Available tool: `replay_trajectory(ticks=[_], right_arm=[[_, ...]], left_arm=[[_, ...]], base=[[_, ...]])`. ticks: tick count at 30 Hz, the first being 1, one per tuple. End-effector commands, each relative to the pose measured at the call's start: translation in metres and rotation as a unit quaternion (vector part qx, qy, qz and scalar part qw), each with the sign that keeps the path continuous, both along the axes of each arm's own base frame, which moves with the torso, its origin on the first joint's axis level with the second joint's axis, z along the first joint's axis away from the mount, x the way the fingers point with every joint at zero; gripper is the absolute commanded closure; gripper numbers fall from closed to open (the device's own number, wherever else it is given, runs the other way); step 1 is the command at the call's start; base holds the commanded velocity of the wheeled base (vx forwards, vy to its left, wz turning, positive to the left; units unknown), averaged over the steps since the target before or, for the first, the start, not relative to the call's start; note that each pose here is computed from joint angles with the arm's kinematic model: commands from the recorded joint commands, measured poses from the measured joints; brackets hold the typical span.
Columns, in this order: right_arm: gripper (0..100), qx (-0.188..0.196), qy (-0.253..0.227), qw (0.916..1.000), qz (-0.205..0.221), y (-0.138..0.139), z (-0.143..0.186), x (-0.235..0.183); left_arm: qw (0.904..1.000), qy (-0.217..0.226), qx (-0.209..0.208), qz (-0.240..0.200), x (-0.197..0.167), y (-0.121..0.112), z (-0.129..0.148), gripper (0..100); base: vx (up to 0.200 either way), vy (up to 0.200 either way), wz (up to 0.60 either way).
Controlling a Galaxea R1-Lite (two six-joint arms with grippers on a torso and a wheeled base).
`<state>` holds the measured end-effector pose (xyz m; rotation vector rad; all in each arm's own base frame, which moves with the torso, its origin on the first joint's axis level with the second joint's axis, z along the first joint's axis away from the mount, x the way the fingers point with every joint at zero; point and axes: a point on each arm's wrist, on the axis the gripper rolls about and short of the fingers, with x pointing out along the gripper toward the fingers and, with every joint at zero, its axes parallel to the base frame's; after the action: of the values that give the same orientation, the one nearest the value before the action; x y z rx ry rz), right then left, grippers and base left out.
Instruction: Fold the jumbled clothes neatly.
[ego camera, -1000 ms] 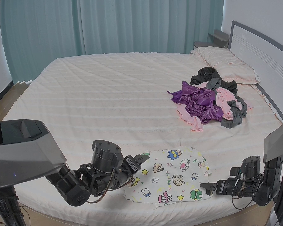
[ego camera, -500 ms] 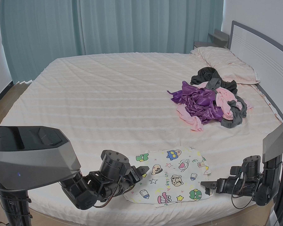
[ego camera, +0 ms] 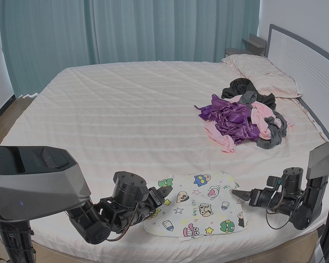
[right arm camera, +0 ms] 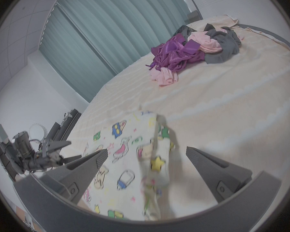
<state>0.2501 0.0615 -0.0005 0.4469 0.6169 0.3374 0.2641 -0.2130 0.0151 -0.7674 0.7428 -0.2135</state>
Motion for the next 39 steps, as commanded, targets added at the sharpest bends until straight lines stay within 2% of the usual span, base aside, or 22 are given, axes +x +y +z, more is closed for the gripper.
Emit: replay_trajectory(ticks=[1, 4, 7, 9, 11, 23, 24, 35, 39], right_arm=[[0, 0.007, -0.031, 0.9994, -0.016, 0.001, 0.004, 0.046], [0, 0.005, -0.021, 0.9996, -0.020, 0.003, 0.008, 0.071], [0, 0.006, -0.014, 0.9998, -0.016, 0.008, 0.007, 0.079], [0, 0.043, 0.009, 0.9989, -0.018, 0.027, -0.002, 0.091], [0, 0.053, 0.015, 0.9981, -0.029, 0.029, -0.006, 0.098], [0, 0.055, 0.026, 0.9978, -0.026, 0.034, -0.016, 0.101], [100, 0.055, 0.026, 0.9978, -0.027, 0.034, -0.016, 0.101], [100, 0.054, 0.027, 0.9975, -0.037, 0.029, -0.019, 0.104], [100, 0.065, 0.020, 0.9965, -0.049, 0.024, -0.016, 0.110]], left_arm=[[1.0000, -0.005, -0.001, -0.001, -0.006, 0.005, 0.007, 0], [1.0000, 0.002, 0.005, -0.004, -0.006, 0.003, 0.000, 0], [1.0000, 0.002, 0.004, -0.005, -0.006, 0.002, -0.001, 0], [0.9999, 0.007, 0.009, -0.006, -0.006, 0.001, -0.007, 0], [0.9999, 0.008, 0.009, -0.004, -0.005, 0.002, -0.008, 0], [0.9998, 0.008, 0.017, 0.000, -0.005, 0.000, -0.012, 0], [0.9998, 0.008, 0.018, -0.002, -0.005, 0.000, -0.012, 0], [0.9998, 0.008, 0.020, -0.002, -0.004, -0.001, -0.013, 0], [0.9997, 0.009, 0.021, -0.002, -0.004, -0.001, -0.014, 0]], base=[[0.000, 0.000, 0.00], [0.000, 0.000, 0.00], [0.000, 0.000, 0.00], [0.000, 0.000, 0.00], [0.000, 0.000, 0.00], [0.000, 0.000, 0.00], [0.000, 0.000, 0.00], [0.000, 0.000, 0.00], [0.000, 0.000, 0.00]])
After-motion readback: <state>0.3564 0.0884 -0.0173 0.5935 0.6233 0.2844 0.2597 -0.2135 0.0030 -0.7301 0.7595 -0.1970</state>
